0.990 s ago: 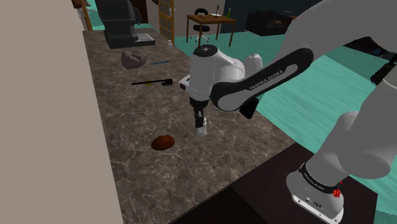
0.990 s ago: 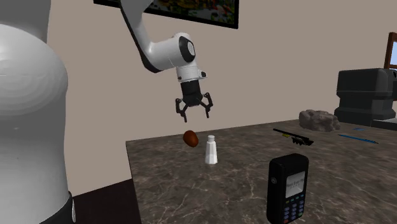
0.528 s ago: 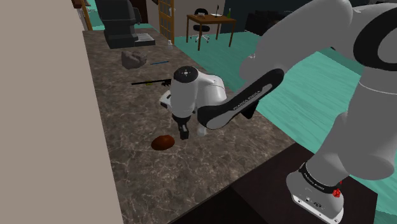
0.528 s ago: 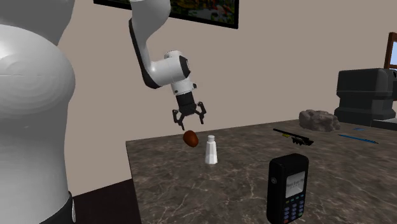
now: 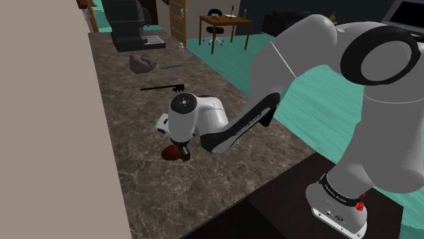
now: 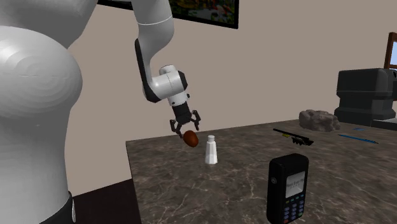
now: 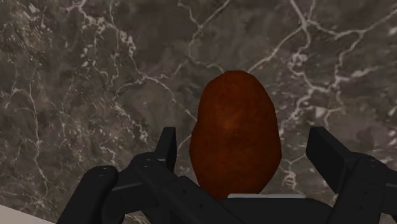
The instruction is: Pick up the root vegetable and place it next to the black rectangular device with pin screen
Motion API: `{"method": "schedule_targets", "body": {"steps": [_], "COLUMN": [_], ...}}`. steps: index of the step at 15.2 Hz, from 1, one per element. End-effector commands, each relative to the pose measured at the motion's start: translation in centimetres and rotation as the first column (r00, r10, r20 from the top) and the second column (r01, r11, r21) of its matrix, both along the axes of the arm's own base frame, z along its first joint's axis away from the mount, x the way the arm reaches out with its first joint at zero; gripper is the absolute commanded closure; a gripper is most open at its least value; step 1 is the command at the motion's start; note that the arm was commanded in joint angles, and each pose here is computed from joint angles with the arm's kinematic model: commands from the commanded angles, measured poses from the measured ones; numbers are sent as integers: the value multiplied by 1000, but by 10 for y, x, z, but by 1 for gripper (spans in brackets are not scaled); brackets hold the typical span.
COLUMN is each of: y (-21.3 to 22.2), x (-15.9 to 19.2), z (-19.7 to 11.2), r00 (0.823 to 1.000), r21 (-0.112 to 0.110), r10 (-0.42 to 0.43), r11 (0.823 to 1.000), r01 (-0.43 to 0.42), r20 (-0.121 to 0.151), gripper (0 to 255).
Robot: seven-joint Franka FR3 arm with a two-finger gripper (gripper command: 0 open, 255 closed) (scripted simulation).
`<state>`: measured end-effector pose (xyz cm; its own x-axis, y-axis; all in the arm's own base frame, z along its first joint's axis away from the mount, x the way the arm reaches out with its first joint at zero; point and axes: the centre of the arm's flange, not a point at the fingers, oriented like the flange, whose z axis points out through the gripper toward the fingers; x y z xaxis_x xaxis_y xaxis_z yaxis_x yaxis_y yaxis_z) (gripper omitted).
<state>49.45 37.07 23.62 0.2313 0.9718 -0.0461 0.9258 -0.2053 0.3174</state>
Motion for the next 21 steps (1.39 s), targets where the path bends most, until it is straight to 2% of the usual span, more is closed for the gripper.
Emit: {"method": "schedule_targets", "body": {"steps": [1, 4, 12, 13, 21], "y": [0, -2, -2, -2, -2], "x": [3, 9, 9, 9, 9], "z": [-10, -28, -28, -28, -28], "r00": [1000, 1000, 1000, 1000, 1000], "r21": [0, 0, 0, 0, -1], "r10": [3, 3, 3, 3, 3], "r11": [1000, 1000, 1000, 1000, 1000], "r01": [-3, -3, -3, -3, -3], "r20": [1, 1, 1, 1, 1], "gripper": [0, 0, 0, 255, 255]}}
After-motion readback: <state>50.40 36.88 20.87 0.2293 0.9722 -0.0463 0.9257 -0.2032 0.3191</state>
